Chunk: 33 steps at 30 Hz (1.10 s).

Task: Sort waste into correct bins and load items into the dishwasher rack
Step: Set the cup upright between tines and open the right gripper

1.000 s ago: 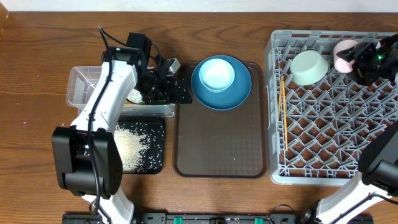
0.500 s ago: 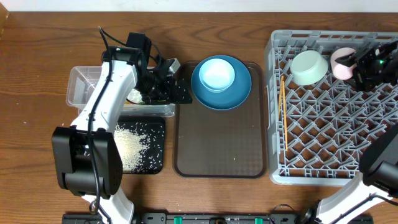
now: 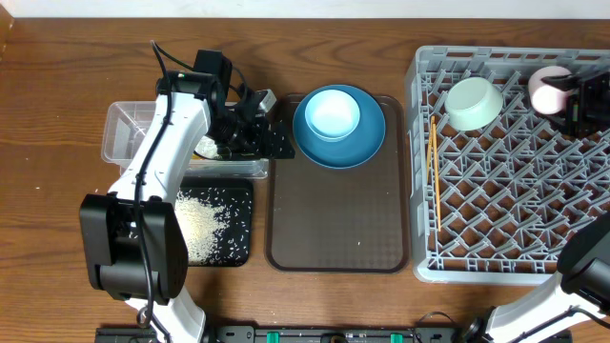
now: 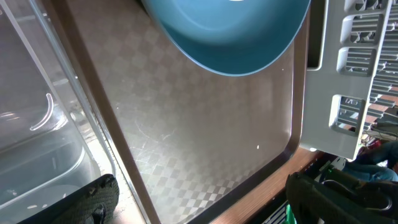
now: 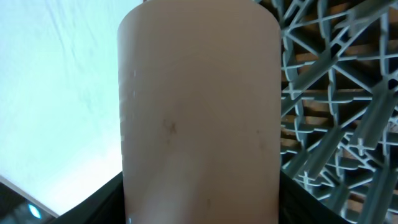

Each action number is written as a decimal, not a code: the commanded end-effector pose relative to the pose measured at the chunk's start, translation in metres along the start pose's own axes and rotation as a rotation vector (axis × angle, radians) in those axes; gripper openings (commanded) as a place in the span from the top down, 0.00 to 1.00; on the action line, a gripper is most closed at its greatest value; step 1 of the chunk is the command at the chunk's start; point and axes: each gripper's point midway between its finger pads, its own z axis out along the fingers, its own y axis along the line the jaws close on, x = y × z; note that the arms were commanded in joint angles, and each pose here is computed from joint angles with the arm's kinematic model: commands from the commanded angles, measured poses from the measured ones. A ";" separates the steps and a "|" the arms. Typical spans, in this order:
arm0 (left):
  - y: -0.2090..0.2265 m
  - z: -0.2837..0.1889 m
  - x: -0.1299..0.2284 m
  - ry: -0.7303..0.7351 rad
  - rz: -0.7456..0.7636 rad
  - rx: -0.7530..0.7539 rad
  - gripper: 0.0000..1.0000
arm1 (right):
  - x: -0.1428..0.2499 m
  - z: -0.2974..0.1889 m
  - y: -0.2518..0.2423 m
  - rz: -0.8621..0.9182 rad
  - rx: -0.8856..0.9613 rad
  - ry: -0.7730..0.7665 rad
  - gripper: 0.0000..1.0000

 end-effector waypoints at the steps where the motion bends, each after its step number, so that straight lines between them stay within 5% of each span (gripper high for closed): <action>1: 0.002 -0.009 -0.004 -0.024 0.028 -0.038 0.11 | -0.001 -0.016 0.015 0.121 -0.057 -0.011 0.99; 17: 0.002 -0.009 -0.004 -0.024 0.028 -0.037 0.11 | -0.028 -0.012 0.007 0.177 -0.018 -0.128 0.99; 33: 0.002 -0.008 -0.004 -0.024 0.028 -0.037 0.11 | -0.031 0.023 0.006 0.191 -0.035 -0.068 0.99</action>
